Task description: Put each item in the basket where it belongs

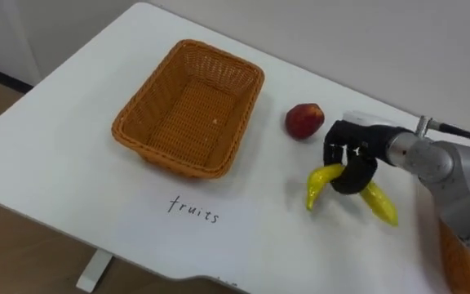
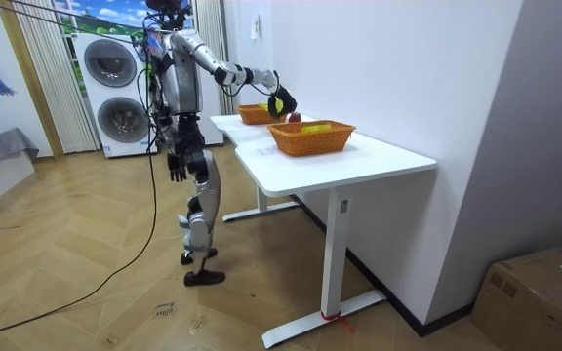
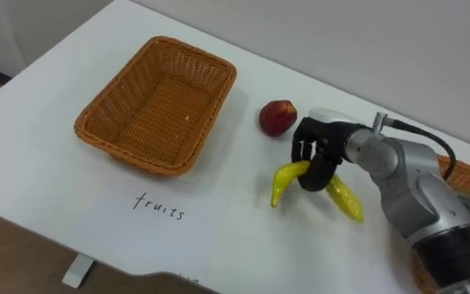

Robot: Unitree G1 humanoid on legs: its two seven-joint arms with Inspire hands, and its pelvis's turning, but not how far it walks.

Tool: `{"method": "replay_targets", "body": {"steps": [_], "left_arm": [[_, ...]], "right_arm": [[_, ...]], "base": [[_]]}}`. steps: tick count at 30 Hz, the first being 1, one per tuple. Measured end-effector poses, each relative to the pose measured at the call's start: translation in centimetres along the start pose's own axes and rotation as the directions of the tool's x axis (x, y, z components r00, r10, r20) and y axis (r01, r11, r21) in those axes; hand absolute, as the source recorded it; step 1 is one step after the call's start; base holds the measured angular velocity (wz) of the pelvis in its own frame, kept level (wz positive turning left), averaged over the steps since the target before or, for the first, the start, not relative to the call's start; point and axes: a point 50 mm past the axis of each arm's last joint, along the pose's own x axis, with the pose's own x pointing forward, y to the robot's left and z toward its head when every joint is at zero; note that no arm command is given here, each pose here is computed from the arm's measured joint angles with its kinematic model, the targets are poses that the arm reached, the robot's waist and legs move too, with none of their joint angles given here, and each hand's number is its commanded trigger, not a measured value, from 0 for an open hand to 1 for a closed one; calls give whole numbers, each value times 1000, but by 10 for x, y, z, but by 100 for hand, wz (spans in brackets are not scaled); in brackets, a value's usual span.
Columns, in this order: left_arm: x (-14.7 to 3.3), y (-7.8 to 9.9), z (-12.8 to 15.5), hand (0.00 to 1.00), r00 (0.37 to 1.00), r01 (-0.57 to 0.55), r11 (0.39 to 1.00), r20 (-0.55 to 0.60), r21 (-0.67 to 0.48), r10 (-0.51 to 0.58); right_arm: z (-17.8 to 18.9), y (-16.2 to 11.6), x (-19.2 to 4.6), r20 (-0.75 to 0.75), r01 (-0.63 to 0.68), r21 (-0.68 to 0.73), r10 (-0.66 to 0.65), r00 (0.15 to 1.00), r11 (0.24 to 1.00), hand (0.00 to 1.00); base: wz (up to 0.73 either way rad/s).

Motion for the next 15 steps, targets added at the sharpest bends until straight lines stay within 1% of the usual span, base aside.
{"method": "replay_targets", "body": {"steps": [5, 15], "left_arm": [[0, 1, -1, 0, 1000, 1, 1000, 0, -14, -1], [-1, -2, -5, 0, 1000, 6, 999, -2, -34, -6]], "right_arm": [[14, -18, -12, 64, 86, -34, -83, 994, 996, 100], [19, -22, -15, 92, 106, -39, -102, 990, 994, 100]], "base": [[0], [-4]]}}
